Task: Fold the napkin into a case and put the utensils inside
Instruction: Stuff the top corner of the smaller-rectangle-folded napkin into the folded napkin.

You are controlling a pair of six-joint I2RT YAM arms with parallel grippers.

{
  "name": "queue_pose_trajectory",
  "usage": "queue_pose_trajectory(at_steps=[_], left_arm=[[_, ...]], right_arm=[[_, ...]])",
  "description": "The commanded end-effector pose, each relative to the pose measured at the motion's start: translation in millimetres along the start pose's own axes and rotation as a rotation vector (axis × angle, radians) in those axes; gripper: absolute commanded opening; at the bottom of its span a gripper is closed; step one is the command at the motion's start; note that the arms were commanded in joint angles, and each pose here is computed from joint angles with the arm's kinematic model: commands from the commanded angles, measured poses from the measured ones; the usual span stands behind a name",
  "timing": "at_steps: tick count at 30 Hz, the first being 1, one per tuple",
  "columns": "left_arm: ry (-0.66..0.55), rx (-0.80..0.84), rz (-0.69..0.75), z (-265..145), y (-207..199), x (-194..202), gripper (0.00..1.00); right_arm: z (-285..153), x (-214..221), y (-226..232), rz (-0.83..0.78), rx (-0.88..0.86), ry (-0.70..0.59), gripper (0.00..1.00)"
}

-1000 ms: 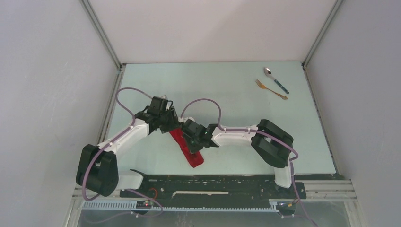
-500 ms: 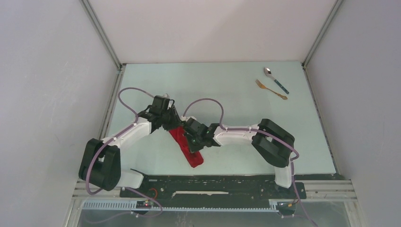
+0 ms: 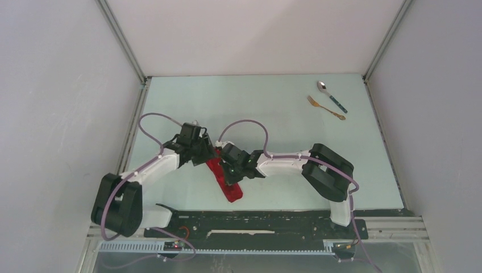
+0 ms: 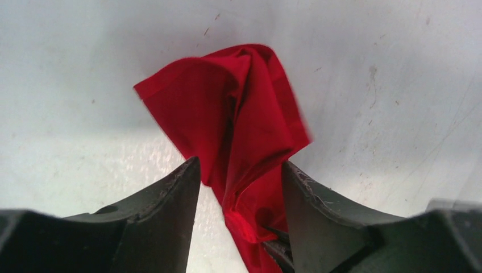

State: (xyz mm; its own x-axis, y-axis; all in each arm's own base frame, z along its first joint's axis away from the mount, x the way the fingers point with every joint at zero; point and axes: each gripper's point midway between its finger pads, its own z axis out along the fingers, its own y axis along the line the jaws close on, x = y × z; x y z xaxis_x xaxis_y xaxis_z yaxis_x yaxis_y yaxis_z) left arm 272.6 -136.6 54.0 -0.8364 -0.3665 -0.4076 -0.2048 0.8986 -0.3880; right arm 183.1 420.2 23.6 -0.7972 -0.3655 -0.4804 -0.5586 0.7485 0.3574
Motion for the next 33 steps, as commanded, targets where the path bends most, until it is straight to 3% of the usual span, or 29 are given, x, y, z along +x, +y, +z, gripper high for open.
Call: queue_pose_trajectory(at_steps=[1,5,13,18,25,33], left_arm=[[-0.14,0.03,-0.016,-21,-1,-18,0.62],[-0.219,0.044,0.0,-28,5,-22,0.65],[-0.195,0.063,-0.002,-15,-2,-15,0.64],[-0.187,0.066,-0.011,-7,-6,-18,0.59],[-0.231,0.044,-0.072,-9,-1,-34,0.45],[-0.19,0.108,-0.129,-1,-5,-37,0.42]], right_arm=[[-7,-2,4,-0.024,-0.018,-0.012,0.06],[-7,-2,5,-0.025,-0.025,-0.011,0.06],[-7,-3,8,-0.018,-0.039,-0.013,0.06],[-6,-1,8,-0.019,-0.042,-0.007,0.07],[-5,1,9,-0.019,-0.042,-0.002,0.06],[-2,4,9,-0.011,-0.055,0.005,0.07]])
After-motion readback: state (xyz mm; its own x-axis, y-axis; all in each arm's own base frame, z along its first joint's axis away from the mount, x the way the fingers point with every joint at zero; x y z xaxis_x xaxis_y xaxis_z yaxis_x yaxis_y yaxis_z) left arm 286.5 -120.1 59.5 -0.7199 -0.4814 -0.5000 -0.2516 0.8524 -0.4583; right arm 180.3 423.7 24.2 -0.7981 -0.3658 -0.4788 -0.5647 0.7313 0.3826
